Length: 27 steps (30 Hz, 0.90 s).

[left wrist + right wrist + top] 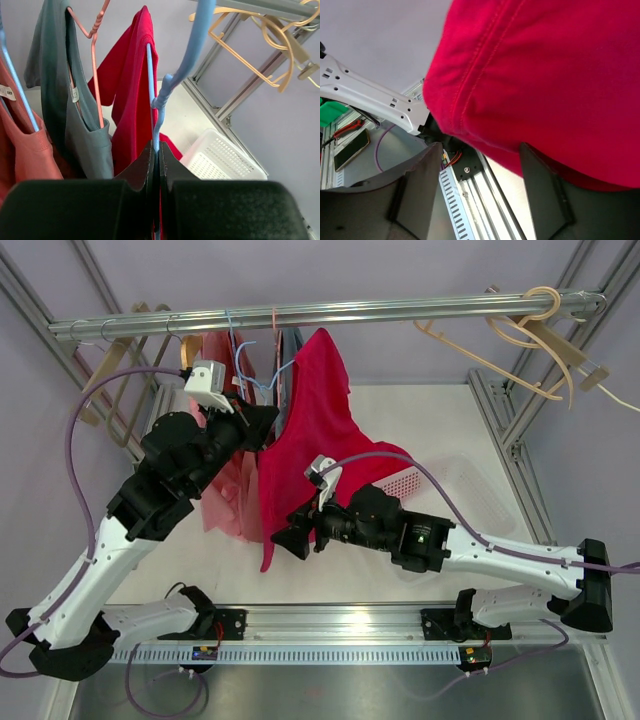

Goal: Remove the t-shirt from the hanger

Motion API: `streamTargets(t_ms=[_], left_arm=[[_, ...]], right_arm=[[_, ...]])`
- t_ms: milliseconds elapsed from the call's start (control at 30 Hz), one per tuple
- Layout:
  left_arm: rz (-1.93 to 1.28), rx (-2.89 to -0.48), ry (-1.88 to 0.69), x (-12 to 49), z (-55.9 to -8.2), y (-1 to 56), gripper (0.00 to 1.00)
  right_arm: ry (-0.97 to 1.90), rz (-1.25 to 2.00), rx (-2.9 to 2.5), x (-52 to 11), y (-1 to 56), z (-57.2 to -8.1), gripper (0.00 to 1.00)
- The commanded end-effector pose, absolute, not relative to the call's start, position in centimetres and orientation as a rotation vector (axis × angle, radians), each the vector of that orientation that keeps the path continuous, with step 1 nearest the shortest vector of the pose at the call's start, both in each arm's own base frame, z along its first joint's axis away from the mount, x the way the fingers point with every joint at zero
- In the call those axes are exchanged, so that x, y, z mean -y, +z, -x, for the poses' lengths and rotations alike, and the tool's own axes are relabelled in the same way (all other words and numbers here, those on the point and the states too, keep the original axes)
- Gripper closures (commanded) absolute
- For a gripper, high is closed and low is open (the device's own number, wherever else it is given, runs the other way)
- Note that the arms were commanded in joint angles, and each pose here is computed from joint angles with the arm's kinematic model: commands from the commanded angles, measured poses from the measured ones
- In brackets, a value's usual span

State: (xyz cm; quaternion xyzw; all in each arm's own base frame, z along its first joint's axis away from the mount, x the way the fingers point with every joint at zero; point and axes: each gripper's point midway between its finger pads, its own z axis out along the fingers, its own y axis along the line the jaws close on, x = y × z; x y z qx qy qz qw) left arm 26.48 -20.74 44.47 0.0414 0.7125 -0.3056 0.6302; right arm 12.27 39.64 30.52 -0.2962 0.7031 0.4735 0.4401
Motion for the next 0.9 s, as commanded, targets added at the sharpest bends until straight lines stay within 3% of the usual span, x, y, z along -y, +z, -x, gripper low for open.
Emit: streamTargets(t_ms=[0,33,167,200,233,567,867], left_arm=[[-0.064,-1.515,-0.821,21.1,-25.5,47.9,1.00],[-0.061,-1.513,-0.825,21.0,-25.4,48.0,1.00],[-0.060,-1.510,-0.844,21.1,-25.2,48.1,1.00],[-0.056,-1.509,-0.844,21.1,-25.2,48.1,1.00],[-0.053,-1.504,-0.841,21.1,-25.3,48.1,1.00],[0.020,-1.325,-0.793,19.9,-26.9,51.1,1.00],[0.079,-1.201,-0.820,19.6,-27.4,57.9,1.00]], right_arm=[[1.155,0.675,-1.642,-40.3,34.0,-12.9,0.33],[1.153,0.674,-1.646,-40.5,33.9,-12.9,0.35],[1.164,0.684,-1.639,-41.0,34.2,-12.2,0.61],[1.167,0.693,-1.642,-41.2,34.1,-11.9,0.89],[1.171,0.707,-1.651,-41.4,33.9,-11.3,0.99],[1.265,0.839,-1.683,-42.3,33.2,-2.6,1.00],[1.176,0.904,-1.859,-44.0,26.9,1.0,1.00]])
